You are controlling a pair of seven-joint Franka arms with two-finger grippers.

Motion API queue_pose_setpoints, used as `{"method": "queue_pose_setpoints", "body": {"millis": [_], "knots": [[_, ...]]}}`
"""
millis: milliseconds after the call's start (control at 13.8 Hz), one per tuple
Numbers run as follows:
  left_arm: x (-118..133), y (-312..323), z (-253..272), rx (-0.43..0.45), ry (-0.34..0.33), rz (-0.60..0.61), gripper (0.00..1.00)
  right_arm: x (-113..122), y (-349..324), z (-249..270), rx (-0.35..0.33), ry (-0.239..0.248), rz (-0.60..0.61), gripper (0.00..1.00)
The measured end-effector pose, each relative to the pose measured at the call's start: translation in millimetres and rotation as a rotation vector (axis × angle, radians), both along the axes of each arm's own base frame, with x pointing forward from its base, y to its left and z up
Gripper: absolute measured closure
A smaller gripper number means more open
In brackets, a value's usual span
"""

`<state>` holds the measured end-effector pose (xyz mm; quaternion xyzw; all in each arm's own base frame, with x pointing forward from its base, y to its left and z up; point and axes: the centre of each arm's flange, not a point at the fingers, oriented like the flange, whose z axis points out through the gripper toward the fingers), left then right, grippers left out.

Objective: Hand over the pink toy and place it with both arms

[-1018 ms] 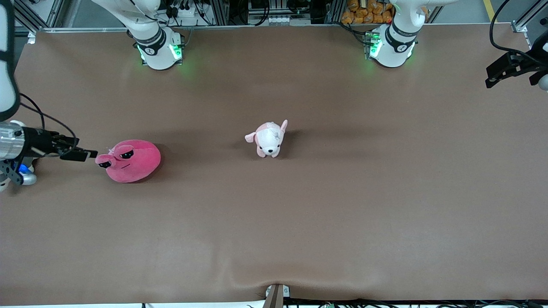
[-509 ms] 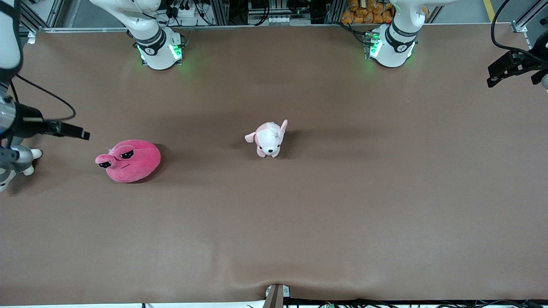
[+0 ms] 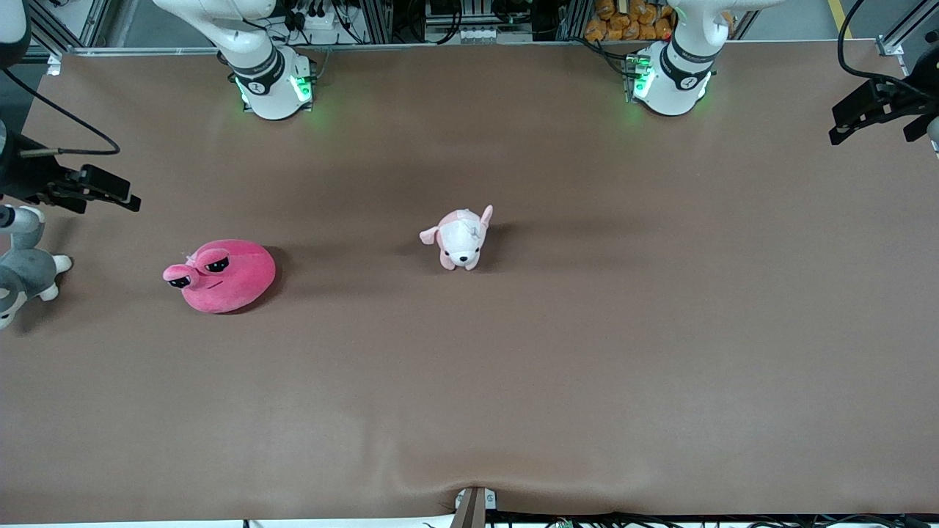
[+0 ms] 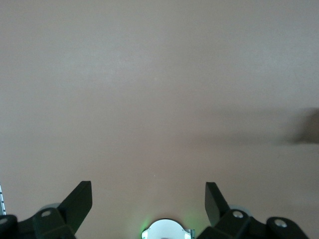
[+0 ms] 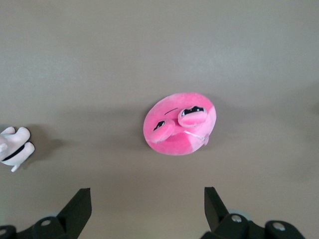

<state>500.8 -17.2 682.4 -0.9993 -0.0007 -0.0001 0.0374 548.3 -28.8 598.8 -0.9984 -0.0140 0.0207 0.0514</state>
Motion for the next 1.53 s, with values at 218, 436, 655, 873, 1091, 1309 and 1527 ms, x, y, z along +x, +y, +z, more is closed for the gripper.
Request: {"method": "queue_pose_setpoints", "body": {"millis": [218, 436, 655, 873, 1091, 1309, 1527], "knots": [[0, -4, 0, -0.002, 0.000, -0.006, 0.00, -13, 0, 26, -0.011, -0.021, -0.005, 0.00], [0, -8, -2, -0.030, 0.002, 0.030, 0.00, -23, 16, 38, -0.057, 0.004, -0.096, 0.00], [0, -15, -4, -0.030, 0.006, 0.036, 0.00, -31, 28, 43, -0.083, 0.053, -0.111, 0.00], [0, -23, -4, -0.028, 0.007, 0.023, 0.00, -32, 22, 44, -0.082, 0.062, -0.121, 0.00], [0, -24, -5, -0.028, 0.008, 0.023, 0.00, -32, 18, 44, -0.082, 0.063, -0.127, 0.00], [0, -24, -5, -0.028, 0.008, 0.022, 0.00, -32, 18, 45, -0.080, 0.061, -0.100, 0.00], [-1, -25, -5, -0.028, 0.008, 0.020, 0.00, -32, 18, 44, -0.079, 0.061, -0.093, 0.00]]}}
